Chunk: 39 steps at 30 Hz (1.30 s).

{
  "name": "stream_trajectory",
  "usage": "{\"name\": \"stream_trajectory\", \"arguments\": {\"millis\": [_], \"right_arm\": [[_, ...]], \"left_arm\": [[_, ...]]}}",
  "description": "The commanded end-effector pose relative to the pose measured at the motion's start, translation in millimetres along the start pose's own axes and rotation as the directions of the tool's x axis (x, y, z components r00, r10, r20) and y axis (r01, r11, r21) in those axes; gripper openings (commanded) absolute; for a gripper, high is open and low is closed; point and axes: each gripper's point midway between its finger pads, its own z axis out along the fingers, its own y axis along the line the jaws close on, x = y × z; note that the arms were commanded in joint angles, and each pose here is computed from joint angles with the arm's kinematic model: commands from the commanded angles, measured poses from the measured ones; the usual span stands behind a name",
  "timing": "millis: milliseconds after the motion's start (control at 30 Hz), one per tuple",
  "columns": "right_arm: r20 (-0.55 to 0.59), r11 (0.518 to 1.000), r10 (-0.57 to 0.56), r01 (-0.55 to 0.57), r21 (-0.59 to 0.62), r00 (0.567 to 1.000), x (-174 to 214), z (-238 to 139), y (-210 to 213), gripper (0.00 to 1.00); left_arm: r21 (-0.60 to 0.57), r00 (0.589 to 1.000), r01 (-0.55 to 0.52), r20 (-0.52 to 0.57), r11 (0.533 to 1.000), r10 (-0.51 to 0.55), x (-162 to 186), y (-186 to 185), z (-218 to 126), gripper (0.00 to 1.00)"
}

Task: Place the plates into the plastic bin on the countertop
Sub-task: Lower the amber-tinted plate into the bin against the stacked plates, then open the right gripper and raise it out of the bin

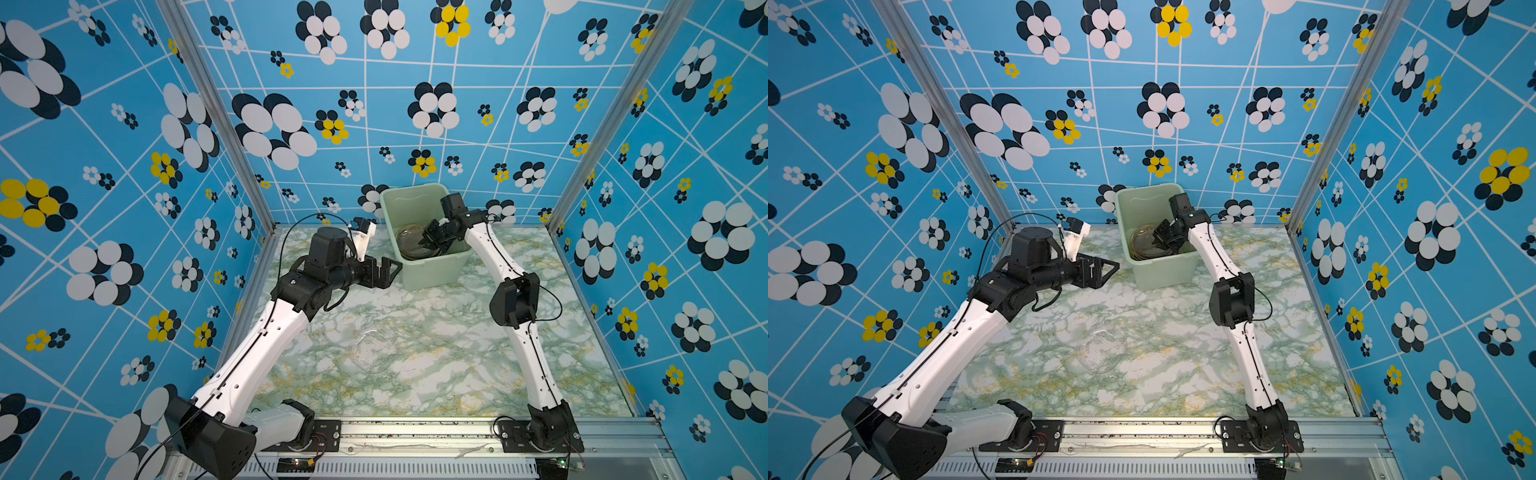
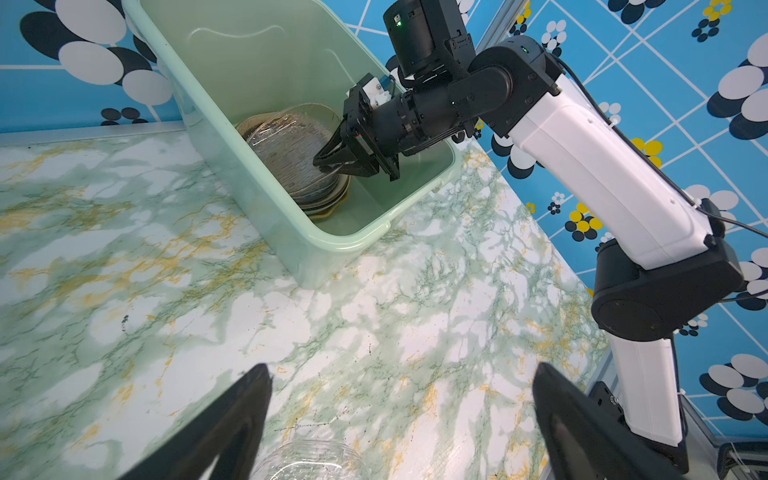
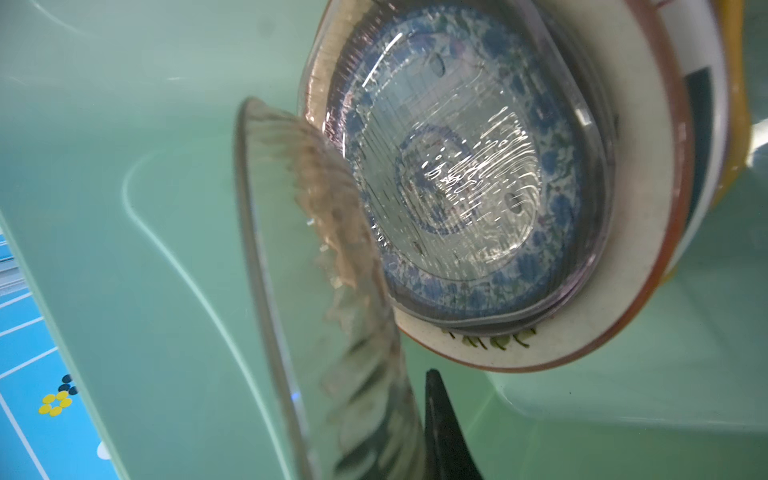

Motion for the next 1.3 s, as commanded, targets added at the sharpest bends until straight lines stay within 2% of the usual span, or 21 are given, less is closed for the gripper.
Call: {"name": "stream_trajectory", "arguments": {"millis": [0,167,300,533,833,900,1100,1267], "right_arm": [[0.019,1.0,0.025,-0.025,-0.001,1.0,-7,12,-4,0.02],[0.024,0.999,0.037,-0.037,-0.008,0.999,-9,17,-5,0.03],[0.026,0.999,0.053,-0.053,-0.006,0.998,-11,21,-7,0.09],[0.027,0.997,0.079,-0.079,-0.002,0.997,-11,26,-12,0.13],[0.033,0.993,0.114,-0.114,0.014,0.993,-13,30,-19,0.3],[0.04,0.993,0.118,-0.119,0.022,0.992,-13,28,-20,0.36],[0.071,0.993,0.115,-0.118,0.031,0.991,-16,17,-17,0.71],[0.085,0.993,0.118,-0.119,0.005,0.989,-18,5,-6,0.85]], "left_arm": [[-0.009,0.999,-0.032,0.019,0.999,0.032,-7,-4,-5,0.99],[-0.02,0.999,-0.029,0.018,0.999,0.029,-7,-2,-6,0.99],[-0.029,0.999,-0.034,0.024,0.999,0.034,-9,-2,-9,0.99],[-0.048,0.999,-0.032,0.029,0.998,0.033,-10,0,-11,0.99],[-0.059,0.999,-0.028,0.02,0.998,0.029,-7,4,-8,0.99],[-0.061,1.0,-0.023,0.014,0.998,0.024,-5,5,-7,0.99],[-0.063,0.999,-0.028,0.013,0.998,0.029,-5,6,-7,0.99],[-0.067,0.999,-0.027,0.015,0.997,0.028,-5,7,-7,0.99]]}}
